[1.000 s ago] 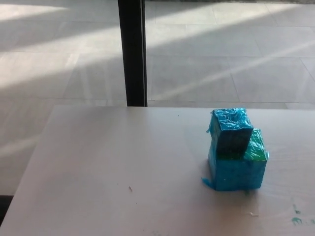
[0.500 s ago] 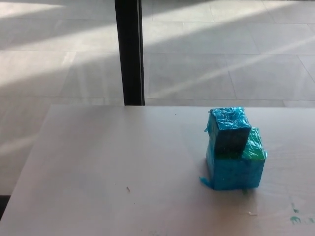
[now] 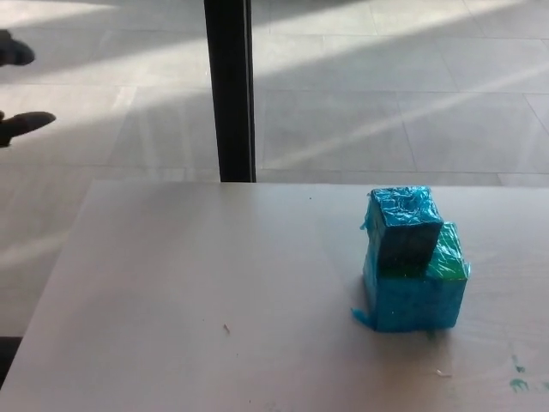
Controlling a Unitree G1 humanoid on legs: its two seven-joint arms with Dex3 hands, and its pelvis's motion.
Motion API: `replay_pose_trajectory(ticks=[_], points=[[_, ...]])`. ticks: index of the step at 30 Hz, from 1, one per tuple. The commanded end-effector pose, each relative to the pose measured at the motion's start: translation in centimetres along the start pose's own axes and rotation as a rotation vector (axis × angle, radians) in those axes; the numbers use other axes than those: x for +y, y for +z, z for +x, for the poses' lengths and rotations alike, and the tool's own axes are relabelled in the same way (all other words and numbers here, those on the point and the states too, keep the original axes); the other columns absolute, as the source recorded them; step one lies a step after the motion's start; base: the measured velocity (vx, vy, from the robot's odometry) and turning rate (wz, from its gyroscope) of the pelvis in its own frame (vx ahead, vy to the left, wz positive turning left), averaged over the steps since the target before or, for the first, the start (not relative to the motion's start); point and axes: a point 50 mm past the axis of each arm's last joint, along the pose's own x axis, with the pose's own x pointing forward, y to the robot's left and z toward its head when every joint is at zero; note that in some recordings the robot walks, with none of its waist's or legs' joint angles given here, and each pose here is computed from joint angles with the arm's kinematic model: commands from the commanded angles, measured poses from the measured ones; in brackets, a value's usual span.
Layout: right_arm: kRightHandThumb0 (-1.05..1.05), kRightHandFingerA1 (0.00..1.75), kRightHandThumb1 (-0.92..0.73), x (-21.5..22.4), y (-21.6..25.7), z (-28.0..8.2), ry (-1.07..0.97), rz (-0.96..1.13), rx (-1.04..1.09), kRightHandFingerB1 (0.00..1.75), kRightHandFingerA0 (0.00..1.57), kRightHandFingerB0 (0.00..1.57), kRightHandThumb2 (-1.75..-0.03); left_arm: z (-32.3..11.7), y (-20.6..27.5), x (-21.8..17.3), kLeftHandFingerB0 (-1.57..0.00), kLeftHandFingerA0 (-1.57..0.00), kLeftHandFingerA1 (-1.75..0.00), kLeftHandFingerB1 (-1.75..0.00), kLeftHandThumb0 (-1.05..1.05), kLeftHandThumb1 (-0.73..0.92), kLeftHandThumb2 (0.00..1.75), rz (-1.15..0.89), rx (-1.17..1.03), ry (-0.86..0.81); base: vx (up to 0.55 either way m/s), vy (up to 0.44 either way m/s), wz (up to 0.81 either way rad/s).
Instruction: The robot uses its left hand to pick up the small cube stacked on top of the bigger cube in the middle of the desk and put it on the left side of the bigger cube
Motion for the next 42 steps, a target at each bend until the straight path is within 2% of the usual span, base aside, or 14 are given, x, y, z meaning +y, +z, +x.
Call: replay_pose_trajectory(ticks=[1,4,5,13,27,28,30,31,32,33,35,36,37,42], points=[[-0.41,0.53,-0.68,-1.1,-0.3,-0.6,-0.007,-0.045,0.013,0.34,0.53,0.36,-0.6,0.3,7.6,0.9,-0.17,-0.18,-0.48,-0.31,-0.89,0.78,0.64,0.266,-0.07,0.068,0.0,0.0,0.0],[-0.43,0.52,-0.68,-1.2,-0.2,-0.4,-0.006,-0.032,0.017,0.34,0.52,0.35,-0.6,0.2,11.3,0.6,-0.12,-0.21,-0.58,-0.44,-0.83,0.6,0.98,0.249,-0.19,0.117,0.0,0.0,0.0],[-0.42,0.51,-0.68,-1.1,-0.2,-0.4,-0.012,-0.029,0.012,0.34,0.53,0.35,-0.6,0.2,12.5,0.4,-0.2,-0.19,-0.53,-0.34,-0.86,0.79,0.65,0.253,-0.231,0.127,0.0,0.0,0.0],[-0.47,0.64,-0.55,-1.2,0.1,-0.4,-0.003,-0.036,0.0,0.49,0.5,0.3,-0.87,-0.7,20.6,-1.2,-0.2,-0.22,-0.58,-0.39,-0.98,0.86,0.66,0.226,-0.393,0.101,0.0,0.0,0.0],[-0.41,0.56,-0.68,-1.0,0.3,-0.1,-0.015,-0.054,0.008,0.35,0.57,0.39,-0.6,-2.7,27.8,-6.9,-0.21,-0.2,-0.58,-0.39,-0.95,0.86,0.66,0.145,-0.58,-0.012,0.0,0.0,0.0],[-0.4,0.55,-0.67,-1.2,0.4,-0.2,-0.014,-0.066,0.01,0.35,0.57,0.39,-0.6,-2.7,27.7,-7.6,-0.2,-0.41,-1.15,-0.39,-0.96,0.85,0.66,0.133,-0.578,-0.036,0.0,0.0,0.0],[-0.4,0.55,-0.67,-1.2,0.4,-0.2,-0.013,-0.066,0.01,0.35,0.57,0.39,-0.6,-2.6,27.7,-7.8,-0.2,-0.41,-1.15,-0.39,-0.96,0.85,0.66,0.123,-0.578,-0.041,0.0,0.0,0.0],[-0.44,0.64,-0.54,-1.2,0.5,-0.2,-0.01,-0.068,0.006,0.49,0.52,0.32,-0.86,-2.4,27.4,-8.8,-0.19,-0.26,-0.75,-0.35,-0.95,0.85,0.65,0.108,-0.564,-0.091,0.0,0.0,0.0],[-0.38,0.55,-0.68,-1.2,0.5,-0.2,-0.011,-0.057,0.006,0.35,0.57,0.39,-0.59,-2.3,27.3,-9.1,-0.15,-0.23,-0.65,-0.32,-0.97,0.86,0.67,0.111,-0.555,-0.109,0.0,0.0,0.0],[-0.39,0.52,-0.68,-1.2,0.3,-0.2,-0.012,-0.033,0.005,0.35,0.54,0.38,-0.6,-2.0,27.1,-10.0,0.0,-0.03,-0.52,-0.5,-0.4,0.3,1.0,0.107,-0.53,-0.155,0.0,0.0,0.0],[-0.4,0.53,-0.68,-1.0,0.3,-0.2,-0.005,-0.027,-0.008,0.36,0.53,0.37,-0.6,-1.6,26.6,-11.2,-0.04,-0.04,-0.5,-0.26,-0.91,0.62,1.1,0.089,-0.491,-0.239,0.0,0.0,0.0],[-0.39,0.52,-0.68,-1.0,0.4,-0.1,-0.011,-0.03,-0.002,0.35,0.54,0.38,-0.59,-1.5,26.5,-11.6,-0.07,-0.09,-0.41,-0.26,-1.0,0.84,0.65,0.08,-0.485,-0.261,0.0,0.0,0.0],[-0.39,0.51,-0.69,-1.0,0.4,-0.1,-0.017,-0.04,0.003,0.34,0.55,0.38,-0.59,-1.4,26.3,-12.1,-0.09,-0.05,-0.42,-0.17,-0.96,0.62,1.07,0.067,-0.473,-0.288,0.0,0.0,0.0],[-0.4,0.53,-0.69,-1.0,0.7,0.0,-0.012,-0.053,-0.012,0.35,0.54,0.37,-0.6,-1.1,25.6,-13.8,-0.01,0.0,-0.21,0.0,-0.99,0.57,1.07,0.033,-0.403,-0.421,0.0,0.0,0.0]])
